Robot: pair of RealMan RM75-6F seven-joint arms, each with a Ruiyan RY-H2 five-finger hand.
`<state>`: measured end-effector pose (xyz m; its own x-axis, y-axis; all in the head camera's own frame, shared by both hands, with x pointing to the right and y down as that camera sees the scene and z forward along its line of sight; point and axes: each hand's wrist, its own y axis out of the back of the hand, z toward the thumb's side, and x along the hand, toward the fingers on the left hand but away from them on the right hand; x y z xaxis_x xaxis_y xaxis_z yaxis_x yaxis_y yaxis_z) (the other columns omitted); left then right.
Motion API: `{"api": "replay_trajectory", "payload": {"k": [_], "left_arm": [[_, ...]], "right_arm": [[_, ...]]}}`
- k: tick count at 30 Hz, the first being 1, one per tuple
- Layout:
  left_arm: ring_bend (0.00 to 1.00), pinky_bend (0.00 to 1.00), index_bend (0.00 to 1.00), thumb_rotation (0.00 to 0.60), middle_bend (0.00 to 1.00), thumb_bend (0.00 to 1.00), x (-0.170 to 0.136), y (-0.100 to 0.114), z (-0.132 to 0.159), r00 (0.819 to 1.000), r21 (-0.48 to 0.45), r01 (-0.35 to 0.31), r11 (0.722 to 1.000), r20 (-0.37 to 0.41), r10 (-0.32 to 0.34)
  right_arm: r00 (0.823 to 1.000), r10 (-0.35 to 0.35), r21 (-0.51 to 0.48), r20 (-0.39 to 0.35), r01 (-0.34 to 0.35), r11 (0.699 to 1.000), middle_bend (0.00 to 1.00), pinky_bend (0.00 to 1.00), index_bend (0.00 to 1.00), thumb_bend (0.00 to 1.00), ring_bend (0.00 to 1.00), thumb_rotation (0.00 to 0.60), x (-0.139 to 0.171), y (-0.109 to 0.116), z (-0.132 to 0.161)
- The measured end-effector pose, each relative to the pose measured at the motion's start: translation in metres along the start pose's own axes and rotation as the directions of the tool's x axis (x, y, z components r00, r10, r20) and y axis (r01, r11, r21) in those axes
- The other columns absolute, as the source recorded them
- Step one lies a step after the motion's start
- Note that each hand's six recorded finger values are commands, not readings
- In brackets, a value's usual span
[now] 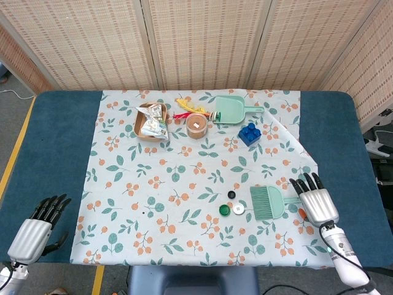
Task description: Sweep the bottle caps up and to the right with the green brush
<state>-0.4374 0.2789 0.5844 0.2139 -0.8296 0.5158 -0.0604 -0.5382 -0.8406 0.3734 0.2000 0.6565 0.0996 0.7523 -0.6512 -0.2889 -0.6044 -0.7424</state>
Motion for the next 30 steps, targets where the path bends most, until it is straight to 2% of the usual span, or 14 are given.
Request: {"api": "replay_trajectory", "payload": {"k": [5,10,15,18,30], "left_arm": [[0.00,0.08,0.00,0.600,0.00,0.37,0.001,-0.001,0.000,1.000,-0.001,0.003,1.000,-0.003,-0.003],[0.00,0.08,0.00,0.600,0.00,0.37,0.002,0.000,-0.004,1.000,-0.007,0.001,1.000,-0.014,-0.001],[0.00,0.09,0.00,0.600,0.00,0.37,0.002,0.002,-0.005,1.000,-0.012,-0.003,1.000,-0.012,0.003],[0.00,0.08,0.00,0.600,0.00,0.37,0.002,0.002,-0.005,1.000,-0.012,-0.001,1.000,-0.012,0.000],[0.00,0.08,0.00,0.600,0.00,0.37,0.003,0.001,-0.005,1.000,-0.013,0.003,1.000,-0.010,-0.004]], "right_arm": [[0.999,0.042,0.003,0.020,-0.042,0.999,0.22,0.00,0.18,0.19,0.00,0.600,-0.020,-0.020,0.003],[0.998,0.058,0.068,0.014,-0.059,0.996,0.26,0.00,0.24,0.20,0.00,0.600,-0.031,-0.034,0.008],[0.998,0.062,0.116,0.014,-0.064,0.991,0.31,0.00,0.31,0.23,0.00,0.600,-0.033,-0.040,0.011],[0.997,0.070,0.132,0.020,-0.072,0.989,0.31,0.00,0.32,0.23,0.00,0.600,-0.033,-0.043,0.011],[0.996,0.081,0.148,0.027,-0.084,0.985,0.35,0.00,0.40,0.27,0.05,0.600,-0.034,-0.049,0.017]]}}
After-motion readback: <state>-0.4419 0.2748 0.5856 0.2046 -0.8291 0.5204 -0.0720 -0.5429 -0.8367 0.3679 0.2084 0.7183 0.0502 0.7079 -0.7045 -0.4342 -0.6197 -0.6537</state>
